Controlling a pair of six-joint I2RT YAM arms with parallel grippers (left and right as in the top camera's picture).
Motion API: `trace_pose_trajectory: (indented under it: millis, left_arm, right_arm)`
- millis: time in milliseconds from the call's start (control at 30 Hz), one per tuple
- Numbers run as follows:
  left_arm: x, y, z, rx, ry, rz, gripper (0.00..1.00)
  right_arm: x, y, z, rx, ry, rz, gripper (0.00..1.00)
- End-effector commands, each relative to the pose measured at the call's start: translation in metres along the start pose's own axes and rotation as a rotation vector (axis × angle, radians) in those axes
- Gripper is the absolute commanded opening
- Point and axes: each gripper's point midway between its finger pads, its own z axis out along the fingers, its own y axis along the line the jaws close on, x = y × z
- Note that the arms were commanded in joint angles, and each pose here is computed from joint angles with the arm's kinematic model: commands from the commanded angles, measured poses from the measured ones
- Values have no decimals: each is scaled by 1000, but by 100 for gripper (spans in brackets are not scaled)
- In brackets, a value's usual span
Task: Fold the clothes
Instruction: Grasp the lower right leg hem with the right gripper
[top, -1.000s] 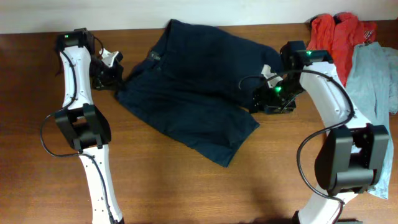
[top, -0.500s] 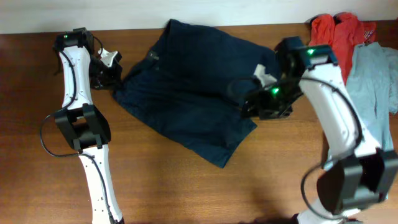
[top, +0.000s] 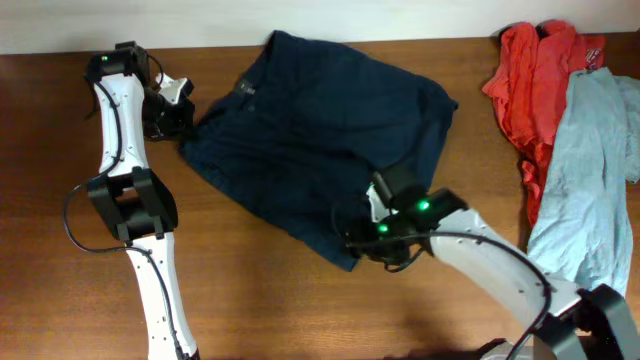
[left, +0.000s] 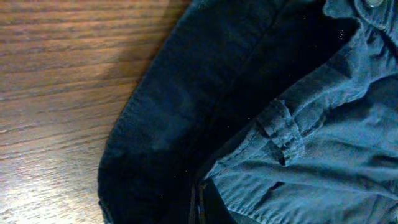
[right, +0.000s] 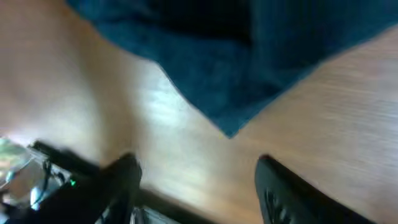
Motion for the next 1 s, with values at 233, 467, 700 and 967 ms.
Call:
trace_pose_trajectory:
  millis: [233,467,700,967]
  left_arm:
    - [-8,0,-20,-20,-56,14,0]
    - [-8,0,-20,-20,-56,14,0]
    - [-6,0,-20,-19,-49,12,0]
    - [-6,0,-20,-19,-49,12,0]
  right_arm:
    - [-2,-5,24,116,-165,296,63]
    - [8,-27,33,181,-145,371,61]
    - [1,-22,40,147,-162,362,59]
    - [4,-21,60,132,-99,371,49]
